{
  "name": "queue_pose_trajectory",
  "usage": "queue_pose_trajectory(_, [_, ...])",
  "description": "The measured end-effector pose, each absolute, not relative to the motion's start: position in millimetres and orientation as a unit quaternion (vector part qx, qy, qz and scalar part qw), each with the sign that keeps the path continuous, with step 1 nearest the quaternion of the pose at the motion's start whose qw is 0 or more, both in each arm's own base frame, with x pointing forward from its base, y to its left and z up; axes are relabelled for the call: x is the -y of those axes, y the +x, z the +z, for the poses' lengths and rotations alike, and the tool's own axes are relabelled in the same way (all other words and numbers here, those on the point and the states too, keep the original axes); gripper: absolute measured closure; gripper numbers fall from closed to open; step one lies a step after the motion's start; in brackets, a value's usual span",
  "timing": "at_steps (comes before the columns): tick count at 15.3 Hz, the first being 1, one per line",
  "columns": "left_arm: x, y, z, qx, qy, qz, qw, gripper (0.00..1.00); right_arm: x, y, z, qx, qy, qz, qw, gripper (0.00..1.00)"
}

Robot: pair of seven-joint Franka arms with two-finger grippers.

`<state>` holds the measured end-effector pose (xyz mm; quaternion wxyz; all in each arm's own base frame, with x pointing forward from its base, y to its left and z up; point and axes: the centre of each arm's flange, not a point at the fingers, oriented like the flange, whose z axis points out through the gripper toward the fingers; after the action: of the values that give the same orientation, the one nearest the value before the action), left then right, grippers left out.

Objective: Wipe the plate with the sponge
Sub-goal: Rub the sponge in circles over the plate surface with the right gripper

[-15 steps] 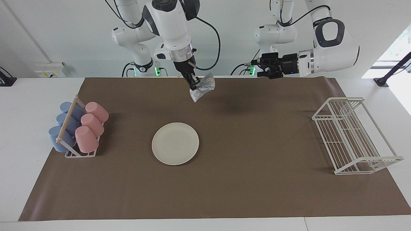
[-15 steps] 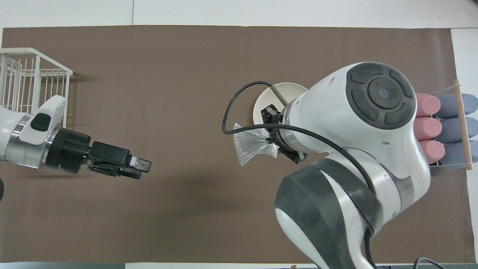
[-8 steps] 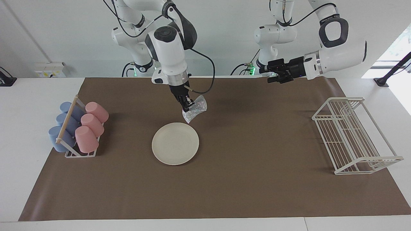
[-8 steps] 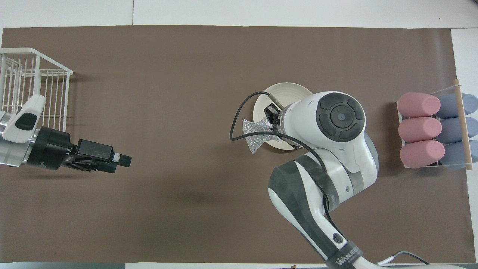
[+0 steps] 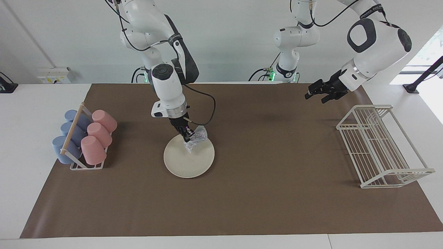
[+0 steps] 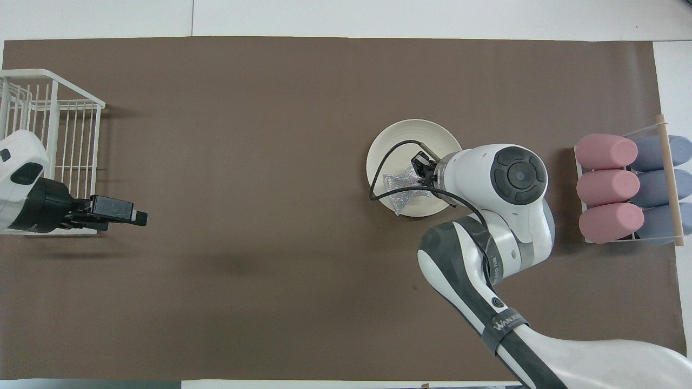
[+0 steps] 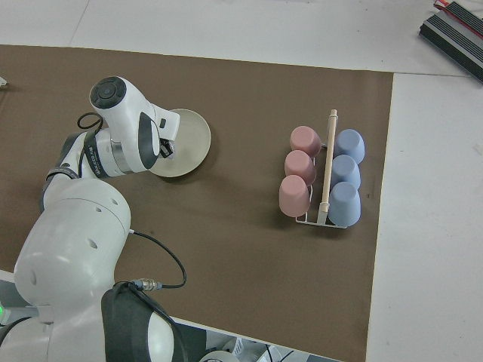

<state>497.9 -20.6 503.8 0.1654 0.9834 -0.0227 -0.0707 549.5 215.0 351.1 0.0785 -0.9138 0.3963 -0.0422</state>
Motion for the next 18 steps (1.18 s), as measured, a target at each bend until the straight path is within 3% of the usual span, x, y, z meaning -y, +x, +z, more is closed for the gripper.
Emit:
queue_pose_trajectory(5, [15, 500, 504, 0.027, 0.988, -0.062, 0.14, 0.0, -212, 556, 307, -0.403, -0.912, -0.032, 0.073, 0.99])
queue_pose_trajectory(13, [15, 501, 503, 0.027, 0.988, -0.062, 0.139, 0.0, -156, 580, 300, -0.343, -0.934, -0.061, 0.079, 0.99])
queue_pose_trajectory(18, [15, 501, 503, 0.027, 0.988, -0.061, 0.139, 0.0, -156, 581, 300, -0.337, -0.936, -0.061, 0.079, 0.99])
